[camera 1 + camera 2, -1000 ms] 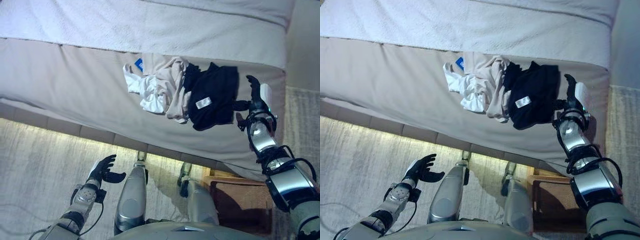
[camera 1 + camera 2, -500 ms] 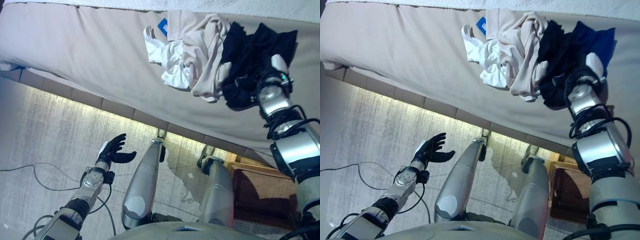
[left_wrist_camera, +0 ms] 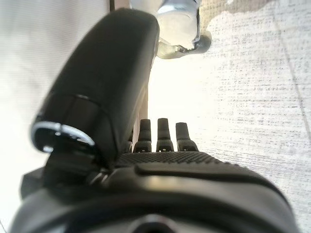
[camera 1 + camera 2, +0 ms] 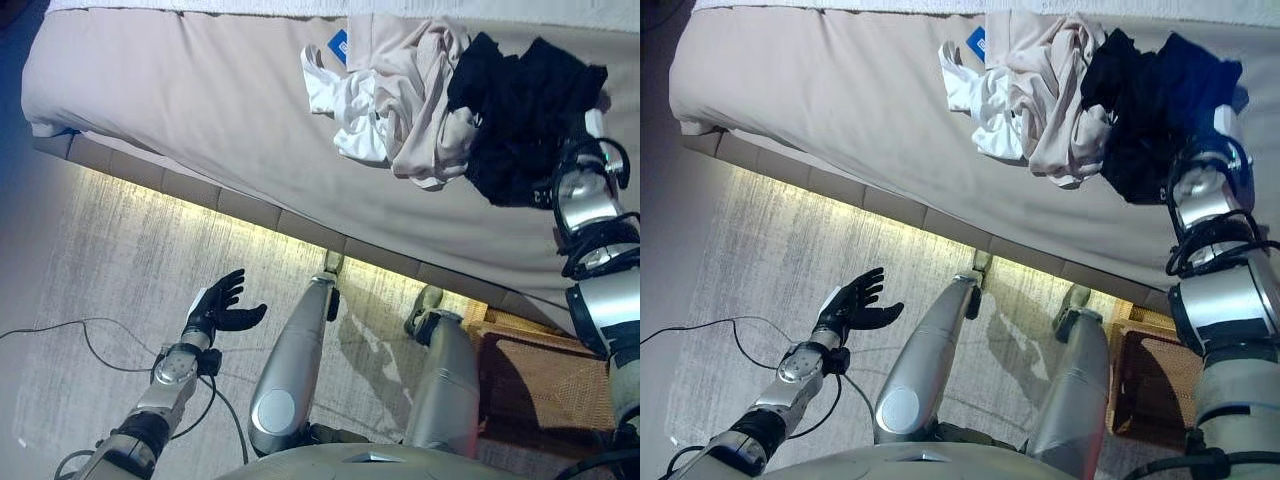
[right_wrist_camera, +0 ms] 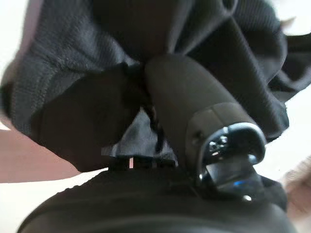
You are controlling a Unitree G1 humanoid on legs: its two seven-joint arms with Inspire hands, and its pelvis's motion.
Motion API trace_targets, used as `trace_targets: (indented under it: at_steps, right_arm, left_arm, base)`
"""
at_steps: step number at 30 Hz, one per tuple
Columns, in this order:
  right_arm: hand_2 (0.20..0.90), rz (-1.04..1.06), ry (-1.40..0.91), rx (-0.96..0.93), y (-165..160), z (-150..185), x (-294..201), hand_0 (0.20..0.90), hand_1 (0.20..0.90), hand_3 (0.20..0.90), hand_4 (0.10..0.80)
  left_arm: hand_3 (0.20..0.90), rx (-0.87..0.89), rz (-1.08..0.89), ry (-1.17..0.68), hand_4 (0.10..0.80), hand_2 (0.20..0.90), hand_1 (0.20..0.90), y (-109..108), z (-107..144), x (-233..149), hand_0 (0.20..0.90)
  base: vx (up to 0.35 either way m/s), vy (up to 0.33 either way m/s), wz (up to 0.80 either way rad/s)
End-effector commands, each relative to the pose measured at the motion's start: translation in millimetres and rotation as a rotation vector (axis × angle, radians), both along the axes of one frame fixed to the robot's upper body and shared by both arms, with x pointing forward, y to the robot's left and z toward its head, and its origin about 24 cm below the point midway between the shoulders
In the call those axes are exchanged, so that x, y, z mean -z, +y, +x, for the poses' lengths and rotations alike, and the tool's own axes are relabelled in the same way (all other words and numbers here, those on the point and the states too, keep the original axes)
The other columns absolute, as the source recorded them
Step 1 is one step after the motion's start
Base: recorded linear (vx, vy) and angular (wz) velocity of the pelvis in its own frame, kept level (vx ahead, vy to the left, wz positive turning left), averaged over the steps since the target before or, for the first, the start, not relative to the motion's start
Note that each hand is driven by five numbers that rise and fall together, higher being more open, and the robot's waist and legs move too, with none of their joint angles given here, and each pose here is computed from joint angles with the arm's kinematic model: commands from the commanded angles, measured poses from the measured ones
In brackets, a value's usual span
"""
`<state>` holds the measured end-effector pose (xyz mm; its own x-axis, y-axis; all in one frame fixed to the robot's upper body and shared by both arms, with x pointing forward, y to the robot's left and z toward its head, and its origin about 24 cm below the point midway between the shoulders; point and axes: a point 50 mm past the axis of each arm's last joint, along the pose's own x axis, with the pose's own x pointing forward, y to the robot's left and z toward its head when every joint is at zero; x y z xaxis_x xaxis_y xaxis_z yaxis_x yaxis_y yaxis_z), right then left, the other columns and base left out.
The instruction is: Pick up the clothes from the bed and place them into the basket
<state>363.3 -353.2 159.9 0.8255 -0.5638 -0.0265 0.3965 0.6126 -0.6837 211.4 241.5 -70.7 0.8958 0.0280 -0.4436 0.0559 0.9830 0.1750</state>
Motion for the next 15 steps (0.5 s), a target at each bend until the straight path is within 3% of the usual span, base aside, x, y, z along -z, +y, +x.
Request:
trace_targets:
  at_steps: [1, 5, 10, 15]
  right_arm:
    - [0.300, 0.068, -0.054, 0.097, -31.5, -25.8, 12.8, 0.300, 0.300, 0.200, 0.100]
    - [0.300, 0.170, -0.166, 0.115, -34.0, -30.9, 17.2, 0.300, 0.300, 0.200, 0.100]
    - [0.300, 0.282, -0.338, 0.092, -31.4, -33.1, 13.9, 0.300, 0.300, 0.200, 0.100]
    - [0.300, 0.383, -0.440, 0.058, -17.2, -49.7, 41.0, 0.300, 0.300, 0.200, 0.100]
  left_arm:
    - [0.900, -0.026, 0.065, -0.013, 0.800, 0.900, 0.900, 20.3, -19.9, 0.5, 0.900]
    - [0.900, -0.027, 0.082, -0.002, 0.800, 0.900, 0.900, 20.4, -24.4, 4.7, 0.900]
    - [0.900, -0.028, 0.101, 0.029, 0.800, 0.900, 0.900, 17.3, -32.2, 13.3, 0.900]
    - [0.900, -0.037, 0.126, 0.122, 0.800, 0.900, 0.900, 10.3, -53.2, 32.1, 0.900]
  base:
    - [0.043, -0.058, -0.28]
    - [0.013, -0.051, 0.23]
    - [-0.014, -0.014, -0.19]
    - [0.093, 0.044, -0.18]
